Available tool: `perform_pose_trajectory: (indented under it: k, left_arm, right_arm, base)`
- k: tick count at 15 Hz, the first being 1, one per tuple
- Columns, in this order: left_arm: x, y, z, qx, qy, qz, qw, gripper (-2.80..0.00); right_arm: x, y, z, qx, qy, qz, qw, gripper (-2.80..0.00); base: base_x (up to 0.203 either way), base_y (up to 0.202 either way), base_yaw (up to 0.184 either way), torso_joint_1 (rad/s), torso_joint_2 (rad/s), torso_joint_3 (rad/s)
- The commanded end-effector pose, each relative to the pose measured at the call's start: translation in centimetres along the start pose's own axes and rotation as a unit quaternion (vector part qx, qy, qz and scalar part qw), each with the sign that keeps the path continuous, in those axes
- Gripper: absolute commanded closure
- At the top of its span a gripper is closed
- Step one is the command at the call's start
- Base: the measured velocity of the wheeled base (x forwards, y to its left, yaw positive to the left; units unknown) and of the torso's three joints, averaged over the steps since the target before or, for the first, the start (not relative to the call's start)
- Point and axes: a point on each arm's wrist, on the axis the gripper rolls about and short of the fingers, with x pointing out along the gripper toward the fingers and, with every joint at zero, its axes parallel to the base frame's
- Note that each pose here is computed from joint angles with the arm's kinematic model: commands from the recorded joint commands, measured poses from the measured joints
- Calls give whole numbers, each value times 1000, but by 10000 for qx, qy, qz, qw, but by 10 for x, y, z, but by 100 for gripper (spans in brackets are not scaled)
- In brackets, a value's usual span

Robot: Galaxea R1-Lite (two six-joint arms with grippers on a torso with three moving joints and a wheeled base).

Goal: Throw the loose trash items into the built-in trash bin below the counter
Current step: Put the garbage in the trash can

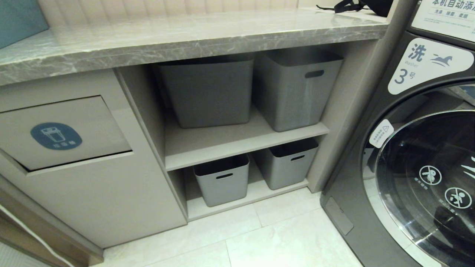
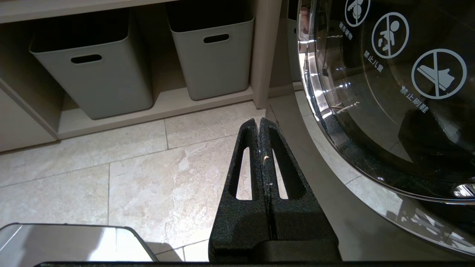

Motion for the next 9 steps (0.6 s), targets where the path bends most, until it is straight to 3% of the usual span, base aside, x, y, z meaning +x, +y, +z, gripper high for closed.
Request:
perform_pose_trajectory:
  k: [1,6,9]
  left_arm:
    - [0,0,0,-19,0,7,10000,0]
    - [0,0,0,-19,0,0,10000,0]
    - [0,0,0,-4,7,-1,10000,0]
  right_arm:
    - [0,0,0,-2,10,5,10000,0]
    - [0,0,0,-2,3,5,10000,0]
    - [0,0,0,-2,8,5,10000,0]
  base:
    - [0,0,0,0,0,0]
    - [0,0,0,0,0,0]
    - [151,0,0,4,0,5]
